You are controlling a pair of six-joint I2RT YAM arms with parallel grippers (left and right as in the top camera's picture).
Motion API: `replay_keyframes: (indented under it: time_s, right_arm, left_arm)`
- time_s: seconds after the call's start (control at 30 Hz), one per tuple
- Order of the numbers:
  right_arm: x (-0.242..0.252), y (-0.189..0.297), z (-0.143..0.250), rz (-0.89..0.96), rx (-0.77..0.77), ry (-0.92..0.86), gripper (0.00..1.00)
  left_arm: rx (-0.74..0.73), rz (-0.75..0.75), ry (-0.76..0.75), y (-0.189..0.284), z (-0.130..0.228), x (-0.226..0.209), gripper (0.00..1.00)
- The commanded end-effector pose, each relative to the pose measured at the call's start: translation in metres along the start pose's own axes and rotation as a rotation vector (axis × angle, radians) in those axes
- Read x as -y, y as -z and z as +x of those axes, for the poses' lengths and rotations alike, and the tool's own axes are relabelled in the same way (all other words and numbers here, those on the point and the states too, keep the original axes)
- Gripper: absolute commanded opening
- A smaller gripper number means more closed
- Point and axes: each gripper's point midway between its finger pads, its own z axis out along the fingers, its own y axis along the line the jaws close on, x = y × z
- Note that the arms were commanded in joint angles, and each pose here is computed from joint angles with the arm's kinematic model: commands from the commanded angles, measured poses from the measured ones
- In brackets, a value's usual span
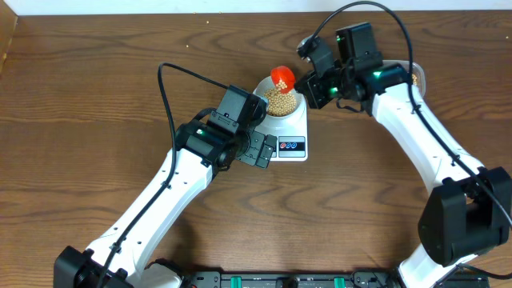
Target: Scoop item into bowl and weigh 50g on scale
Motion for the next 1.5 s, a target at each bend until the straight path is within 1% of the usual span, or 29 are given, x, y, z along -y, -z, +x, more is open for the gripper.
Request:
replay_keyframes:
  time_s: [0.0,0.7,0.83,0.97,1.27,1.47]
  right_arm:
    - [-0.011,0.012,-0.008,-0.089,0.039,-0.025,0.01]
    - [-0.009,0.015,-0.010,-0.101,0.052,-0.038,0.01]
    - [-0.011,0.016,-0.012,-0.120,0.062,-0.035,0.01]
    - [-0.010,0.023,-0.016,-0.166,0.087,-0.068,0.01]
    - [0.026,0.075,-0.024,-0.318,0.215,-0.184,0.01]
    - [0.055,0.112,-0.023,-0.371,0.301,-0.248,0.01]
  left_arm:
    - [0.009,0.001,-0.016,0.004,-0.002,0.000,0.99]
    - [0.009,0.001,-0.016,0.004,-0.002,0.000,0.99]
    - [0.009,0.001,-0.016,0.004,-0.002,0.000,0.99]
    - [0.009,0.001,-0.016,0.004,-0.002,0.000,0.99]
    - [0.009,0.001,-0.016,0.004,-0.002,0.000,0.99]
    - [0.009,0.001,-0.016,0.004,-0.002,0.000,0.99]
